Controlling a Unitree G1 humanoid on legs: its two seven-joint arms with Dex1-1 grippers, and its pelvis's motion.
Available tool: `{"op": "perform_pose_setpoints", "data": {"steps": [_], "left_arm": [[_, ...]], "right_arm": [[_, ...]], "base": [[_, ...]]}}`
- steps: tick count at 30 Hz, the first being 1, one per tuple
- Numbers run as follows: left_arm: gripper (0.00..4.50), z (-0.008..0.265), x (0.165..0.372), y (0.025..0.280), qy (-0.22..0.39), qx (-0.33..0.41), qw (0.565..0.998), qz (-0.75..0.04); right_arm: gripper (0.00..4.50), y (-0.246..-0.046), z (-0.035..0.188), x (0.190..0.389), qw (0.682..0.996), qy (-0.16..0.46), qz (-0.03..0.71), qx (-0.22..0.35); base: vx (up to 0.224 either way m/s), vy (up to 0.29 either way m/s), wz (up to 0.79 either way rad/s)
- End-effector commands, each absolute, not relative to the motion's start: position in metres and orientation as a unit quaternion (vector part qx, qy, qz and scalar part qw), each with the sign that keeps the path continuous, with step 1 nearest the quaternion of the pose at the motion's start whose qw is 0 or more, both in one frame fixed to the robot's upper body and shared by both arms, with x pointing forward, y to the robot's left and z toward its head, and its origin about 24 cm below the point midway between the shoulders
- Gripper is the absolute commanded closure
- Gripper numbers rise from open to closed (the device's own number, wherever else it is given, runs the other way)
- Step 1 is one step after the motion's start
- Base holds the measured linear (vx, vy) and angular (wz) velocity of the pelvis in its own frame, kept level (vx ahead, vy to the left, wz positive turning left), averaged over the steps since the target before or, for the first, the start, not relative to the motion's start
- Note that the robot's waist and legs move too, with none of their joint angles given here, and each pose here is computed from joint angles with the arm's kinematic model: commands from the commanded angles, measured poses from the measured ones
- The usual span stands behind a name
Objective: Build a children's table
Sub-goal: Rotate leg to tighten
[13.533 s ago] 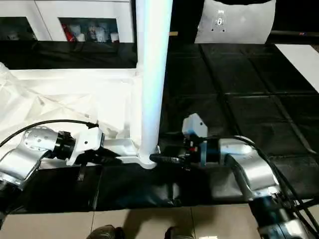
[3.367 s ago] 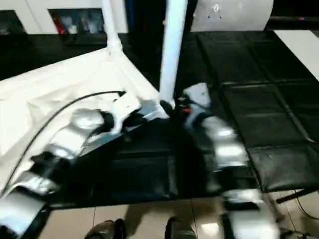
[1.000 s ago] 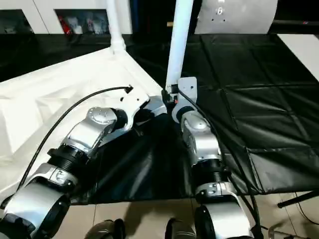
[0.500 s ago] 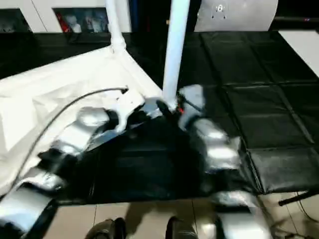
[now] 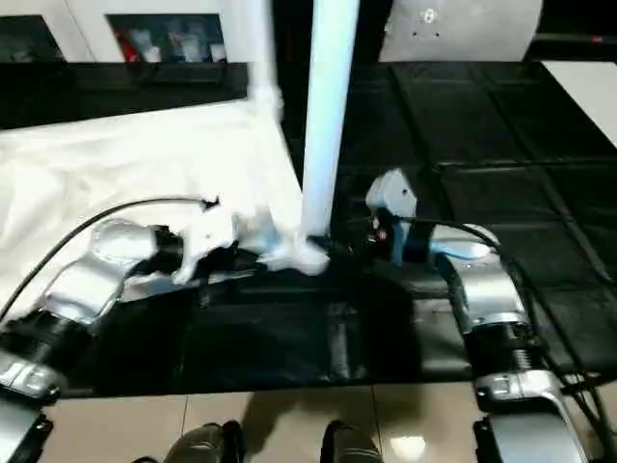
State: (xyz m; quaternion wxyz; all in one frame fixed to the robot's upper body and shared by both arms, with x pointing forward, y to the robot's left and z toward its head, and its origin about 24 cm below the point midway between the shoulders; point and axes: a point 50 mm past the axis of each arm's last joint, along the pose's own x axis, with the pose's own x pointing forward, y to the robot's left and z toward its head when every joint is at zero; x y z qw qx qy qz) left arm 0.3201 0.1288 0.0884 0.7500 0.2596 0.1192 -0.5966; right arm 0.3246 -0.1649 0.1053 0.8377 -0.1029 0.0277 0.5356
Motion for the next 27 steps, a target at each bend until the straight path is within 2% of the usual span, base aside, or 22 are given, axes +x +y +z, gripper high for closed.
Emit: {"op": "perform_pose_setpoints", "data": {"steps": [1, 3, 4, 5, 6, 7, 9, 10, 13, 15, 17, 20, 27], "left_arm": [[4.50, 0.092, 0.317, 0.121, 0.101, 0.265, 0.735, -0.616], [4.50, 0.092, 0.316, 0.121, 0.101, 0.265, 0.734, -0.617], [4.50, 0.092, 0.313, 0.124, 0.101, 0.264, 0.723, -0.630], [4.50, 0.092, 0.307, 0.129, 0.109, 0.271, 0.699, -0.652], [4.50, 0.092, 0.307, 0.129, 0.109, 0.271, 0.699, -0.652], [4.50, 0.091, 0.300, 0.135, 0.120, 0.279, 0.669, -0.679], [4.50, 0.091, 0.298, 0.137, 0.123, 0.281, 0.660, -0.685], [4.50, 0.091, 0.298, 0.137, 0.123, 0.283, 0.656, -0.689], [4.50, 0.092, 0.297, 0.137, 0.121, 0.283, 0.653, -0.692], [4.50, 0.093, 0.297, 0.137, 0.119, 0.281, 0.652, -0.694], [4.50, 0.093, 0.297, 0.136, 0.117, 0.280, 0.652, -0.695], [4.50, 0.093, 0.297, 0.136, 0.116, 0.279, 0.651, -0.696], [4.50, 0.092, 0.296, 0.136, 0.118, 0.278, 0.649, -0.699]], "right_arm": [[0.55, -0.164, 0.109, 0.324, 0.834, 0.022, 0.542, -0.106], [0.55, -0.164, 0.109, 0.324, 0.833, 0.022, 0.543, -0.105], [0.71, -0.164, 0.109, 0.321, 0.819, 0.028, 0.564, -0.102], [0.81, -0.160, 0.106, 0.315, 0.786, 0.046, 0.608, -0.106], [0.81, -0.160, 0.106, 0.315, 0.786, 0.046, 0.608, -0.106], [0.92, -0.155, 0.101, 0.308, 0.743, 0.070, 0.656, -0.111], [1.07, -0.155, 0.099, 0.306, 0.731, 0.080, 0.669, -0.107], [1.31, -0.155, 0.098, 0.306, 0.726, 0.085, 0.675, -0.103], [1.41, -0.155, 0.097, 0.305, 0.721, 0.090, 0.680, -0.099], [1.74, -0.155, 0.097, 0.305, 0.717, 0.092, 0.684, -0.096], [1.77, -0.154, 0.097, 0.305, 0.714, 0.093, 0.687, -0.093], [2.18, -0.153, 0.097, 0.305, 0.710, 0.093, 0.692, -0.091], [2.55, -0.150, 0.096, 0.303, 0.702, 0.094, 0.701, -0.083]], "base": [[0.000, 0.000, 0.00], [0.000, 0.000, 0.00], [0.000, 0.000, 0.00], [0.000, 0.000, 0.00], [0.000, 0.000, 0.00], [0.000, 0.000, 0.00], [0.000, 0.000, 0.00], [0.000, 0.000, 0.00], [0.000, 0.000, 0.00], [0.000, 0.000, 0.00], [0.000, 0.000, 0.00], [0.000, 0.000, 0.00], [0.000, 0.000, 0.00]]}}
